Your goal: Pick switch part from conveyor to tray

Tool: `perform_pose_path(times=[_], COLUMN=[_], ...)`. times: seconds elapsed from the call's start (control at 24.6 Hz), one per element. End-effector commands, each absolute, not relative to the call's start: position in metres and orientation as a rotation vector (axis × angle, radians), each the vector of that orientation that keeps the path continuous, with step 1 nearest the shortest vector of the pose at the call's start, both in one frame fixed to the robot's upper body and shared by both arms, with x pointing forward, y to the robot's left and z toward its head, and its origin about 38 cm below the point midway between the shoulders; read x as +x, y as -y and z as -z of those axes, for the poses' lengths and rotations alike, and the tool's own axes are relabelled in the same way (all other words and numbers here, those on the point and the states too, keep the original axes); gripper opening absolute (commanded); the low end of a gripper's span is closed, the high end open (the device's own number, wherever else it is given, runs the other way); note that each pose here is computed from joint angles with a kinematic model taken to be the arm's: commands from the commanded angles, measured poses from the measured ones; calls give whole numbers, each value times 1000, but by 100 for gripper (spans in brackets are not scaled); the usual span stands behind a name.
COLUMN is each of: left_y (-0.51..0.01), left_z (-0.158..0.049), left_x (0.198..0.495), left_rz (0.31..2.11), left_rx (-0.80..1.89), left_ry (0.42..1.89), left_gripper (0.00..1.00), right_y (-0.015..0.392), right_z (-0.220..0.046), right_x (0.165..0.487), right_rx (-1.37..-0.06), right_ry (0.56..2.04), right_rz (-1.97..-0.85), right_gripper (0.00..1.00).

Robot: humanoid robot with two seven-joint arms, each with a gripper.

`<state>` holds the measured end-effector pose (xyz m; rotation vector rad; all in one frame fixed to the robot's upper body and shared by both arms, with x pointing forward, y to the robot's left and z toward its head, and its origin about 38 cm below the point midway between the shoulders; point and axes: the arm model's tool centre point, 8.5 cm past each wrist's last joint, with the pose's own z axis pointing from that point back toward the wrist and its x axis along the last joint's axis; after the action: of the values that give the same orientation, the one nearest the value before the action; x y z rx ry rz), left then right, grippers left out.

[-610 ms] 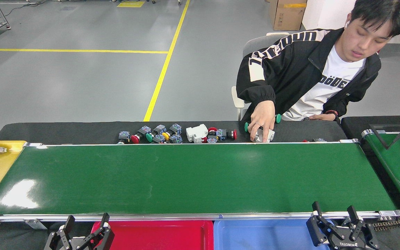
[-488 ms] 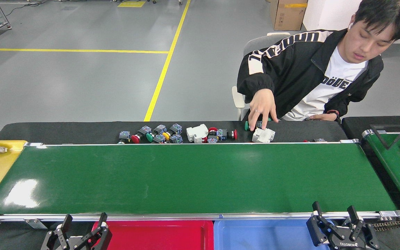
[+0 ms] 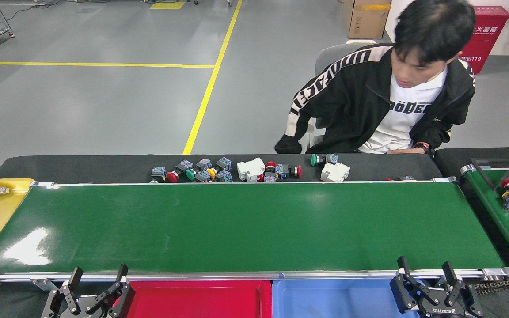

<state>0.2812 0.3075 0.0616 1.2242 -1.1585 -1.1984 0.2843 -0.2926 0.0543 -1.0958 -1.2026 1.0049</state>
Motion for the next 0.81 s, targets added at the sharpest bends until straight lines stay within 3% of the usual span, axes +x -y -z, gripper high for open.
perform_pose_path(times=[0.0,0.45,0.77], left_y=[-309,-323,-316], left_z=[-70,-81,-62], left_x=[284,290,286], left_rz=[1186,1200,1312], left_rx=[1257,1294,1116], left_ry=[1191,1197,1103], left_gripper=[100,100,100], right_y=[293,291,284], right_z=[-63,-62,-53], right_x=[288,286,269], right_rx=[-1116,-1102,-1040], right_ry=[1226,1257,1322], right_rz=[-994,-1043,-1152], right_gripper=[98,98,98])
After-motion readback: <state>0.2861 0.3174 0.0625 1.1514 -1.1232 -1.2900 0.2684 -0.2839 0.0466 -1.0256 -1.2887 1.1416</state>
